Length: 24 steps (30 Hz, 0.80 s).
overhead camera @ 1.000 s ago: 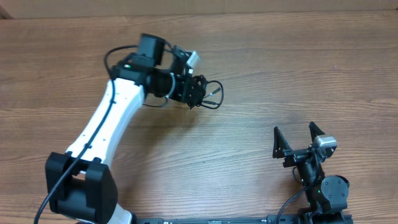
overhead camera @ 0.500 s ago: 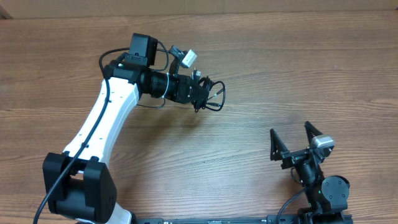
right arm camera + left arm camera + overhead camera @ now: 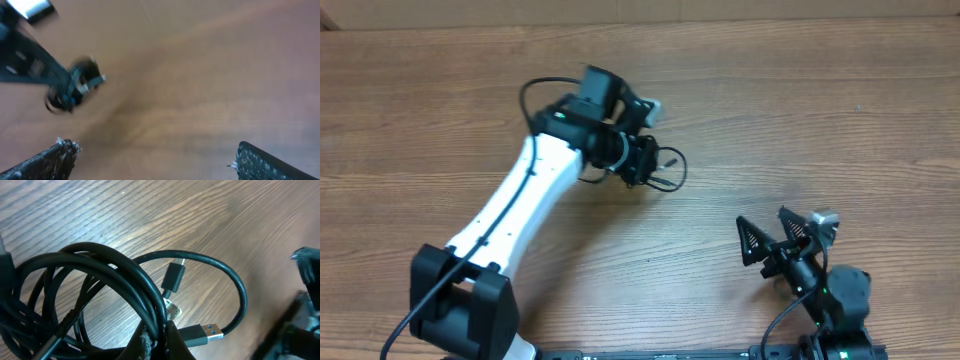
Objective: Untangle cables
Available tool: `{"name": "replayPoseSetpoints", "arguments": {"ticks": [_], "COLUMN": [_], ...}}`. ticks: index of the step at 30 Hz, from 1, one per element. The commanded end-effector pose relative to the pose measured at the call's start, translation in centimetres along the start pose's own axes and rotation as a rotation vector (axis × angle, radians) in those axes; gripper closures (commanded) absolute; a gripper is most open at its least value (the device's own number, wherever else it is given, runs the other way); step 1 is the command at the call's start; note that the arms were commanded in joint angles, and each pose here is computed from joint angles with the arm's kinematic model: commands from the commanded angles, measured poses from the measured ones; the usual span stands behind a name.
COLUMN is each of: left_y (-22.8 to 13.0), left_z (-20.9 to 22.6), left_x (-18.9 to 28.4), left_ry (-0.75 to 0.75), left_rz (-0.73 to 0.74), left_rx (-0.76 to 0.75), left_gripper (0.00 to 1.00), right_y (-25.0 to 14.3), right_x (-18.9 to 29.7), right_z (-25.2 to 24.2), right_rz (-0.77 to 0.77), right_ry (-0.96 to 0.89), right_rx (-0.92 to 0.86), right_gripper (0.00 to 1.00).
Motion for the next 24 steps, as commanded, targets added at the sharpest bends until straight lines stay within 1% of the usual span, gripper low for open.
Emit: {"name": "replayPoseSetpoints", "arguments": {"ticks": [1,4,8,10,12,13,16,18,21,24], "left_y": [0.2,0.4,0.0,-0.2,-0.5,-0.6,-0.9,-1.2,-1.4,-1.3], "left_z": [-0.7,-2.1,-3.4,-3.7,-3.6,-3.6,-3.5,-3.3,-2.2,-1.0], "left_x": [-0.9,-1.6,-2.3,-2.6,-2.8,-2.8,-2.7,-2.7,-2.3,-1.9], "left_ry": [0.136,0.19,0.176,0.174,0.175,0.176,0.179,0.19,0.288,0.326], "left_rz": [-0.005,-0.012,0.01,0.028,0.046,0.054,0.076,0.091,0.102,0.089], "left_rx": [0.026,-0.006,-0.036,-0.041,-0.036,-0.034,-0.026,-0.027,0.006,0.052], "left_gripper": [0.96,0.96,0.95,0.88,0.78,0.71,0.59,0.57,0.55,0.43], "right_y": [1.5,2.6,3.9,4.6,5.4,5.8,6.8,7.4,8.0,8.3], "right_x": [0.0,-0.4,-1.1,-1.5,-1.9,-2.2,-3.0,-3.3,-3.5,-3.6], "right_z": [1.1,1.6,2.1,2.3,2.7,2.8,3.3,3.8,4.5,4.7], "right_rz": [0.029,0.086,0.173,0.214,0.251,0.255,0.259,0.258,0.233,0.217], "right_ry": [0.012,-0.02,-0.069,-0.091,-0.093,-0.096,-0.079,-0.035,0.035,0.045], "right_rx": [-0.024,-0.046,-0.077,-0.094,-0.107,-0.109,-0.111,-0.108,-0.091,-0.083], "right_gripper": [0.0,0.0,0.0,0.0,0.0,0.0,0.0,0.0,0.0,0.1]}}
Point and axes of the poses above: each gripper's point midway between its finger pads, its own x axis back along the fingers, its own z axis along the line the jaws close on, y = z × x, the point moved 9 cm from there along x, back along the fingers, and after that the axes turned 5 degrees about -x, right-handed, at the moved point
